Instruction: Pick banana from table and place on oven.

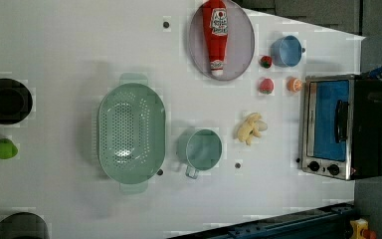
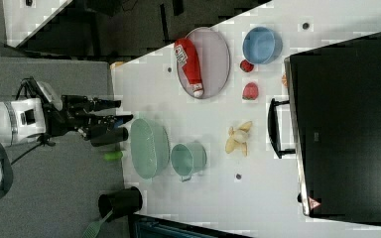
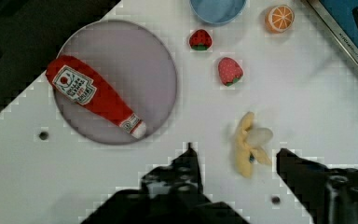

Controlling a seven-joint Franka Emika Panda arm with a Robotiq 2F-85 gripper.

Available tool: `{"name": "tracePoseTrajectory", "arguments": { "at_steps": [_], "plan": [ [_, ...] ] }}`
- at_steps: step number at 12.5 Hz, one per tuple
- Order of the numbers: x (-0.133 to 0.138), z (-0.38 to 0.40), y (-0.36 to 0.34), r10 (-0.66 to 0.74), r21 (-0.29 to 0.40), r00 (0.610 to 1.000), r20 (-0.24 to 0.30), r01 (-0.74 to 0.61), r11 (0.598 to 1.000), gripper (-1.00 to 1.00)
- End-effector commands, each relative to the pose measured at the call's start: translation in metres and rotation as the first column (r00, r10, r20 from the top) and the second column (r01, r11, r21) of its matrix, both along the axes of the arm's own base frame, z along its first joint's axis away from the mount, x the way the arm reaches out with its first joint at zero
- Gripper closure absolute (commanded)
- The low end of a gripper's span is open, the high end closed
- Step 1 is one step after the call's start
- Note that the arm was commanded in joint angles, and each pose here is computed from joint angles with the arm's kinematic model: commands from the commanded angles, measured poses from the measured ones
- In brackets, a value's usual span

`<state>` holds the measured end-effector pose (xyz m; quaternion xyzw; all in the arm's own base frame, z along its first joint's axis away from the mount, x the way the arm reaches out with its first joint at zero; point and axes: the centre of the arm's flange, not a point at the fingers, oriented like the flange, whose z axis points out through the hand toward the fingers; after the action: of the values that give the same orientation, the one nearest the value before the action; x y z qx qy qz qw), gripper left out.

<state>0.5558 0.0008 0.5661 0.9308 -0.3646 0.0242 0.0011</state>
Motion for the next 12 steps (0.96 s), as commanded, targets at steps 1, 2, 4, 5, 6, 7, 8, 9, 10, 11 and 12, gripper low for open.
{"name": "tracePoseTrajectory", "arguments": {
  "at_steps": [1, 2, 4, 5, 6, 7, 8, 9, 10, 11, 12],
  "plan": [
    [-0.155, 0.048, -0.022, -0.129, -0.001, 0.991, -0.017, 0.129, 0.992, -0.58],
    [-0.155, 0.047, -0.022, -0.129, -0.002, 0.991, -0.02, 0.129, 0.992, -0.8],
    [-0.155, 0.043, -0.022, -0.129, -0.002, 0.991, -0.028, 0.129, 0.992, -1.0],
    [-0.155, 0.039, -0.022, -0.128, -0.003, 0.991, -0.036, 0.128, 0.992, -1.0],
    [-0.153, 0.033, -0.022, -0.128, -0.004, 0.991, -0.045, 0.128, 0.992, -1.0],
    [-0.15, 0.025, -0.022, -0.128, -0.005, 0.99, -0.052, 0.127, 0.992, -1.0],
    [-0.144, 0.013, -0.021, -0.126, -0.005, 0.991, -0.053, 0.126, 0.992, -1.0],
    [-0.137, -0.001, -0.021, -0.125, -0.005, 0.991, -0.05, 0.125, 0.992, -1.0],
    [-0.13, -0.018, -0.021, -0.123, -0.006, 0.991, -0.047, 0.123, 0.992, -1.0],
    [-0.123, -0.037, -0.02, -0.121, -0.006, 0.992, -0.046, 0.121, 0.993, -1.0],
    [-0.116, -0.058, -0.019, -0.118, -0.006, 0.992, -0.044, 0.118, 0.993, -1.0]
  ]
}}
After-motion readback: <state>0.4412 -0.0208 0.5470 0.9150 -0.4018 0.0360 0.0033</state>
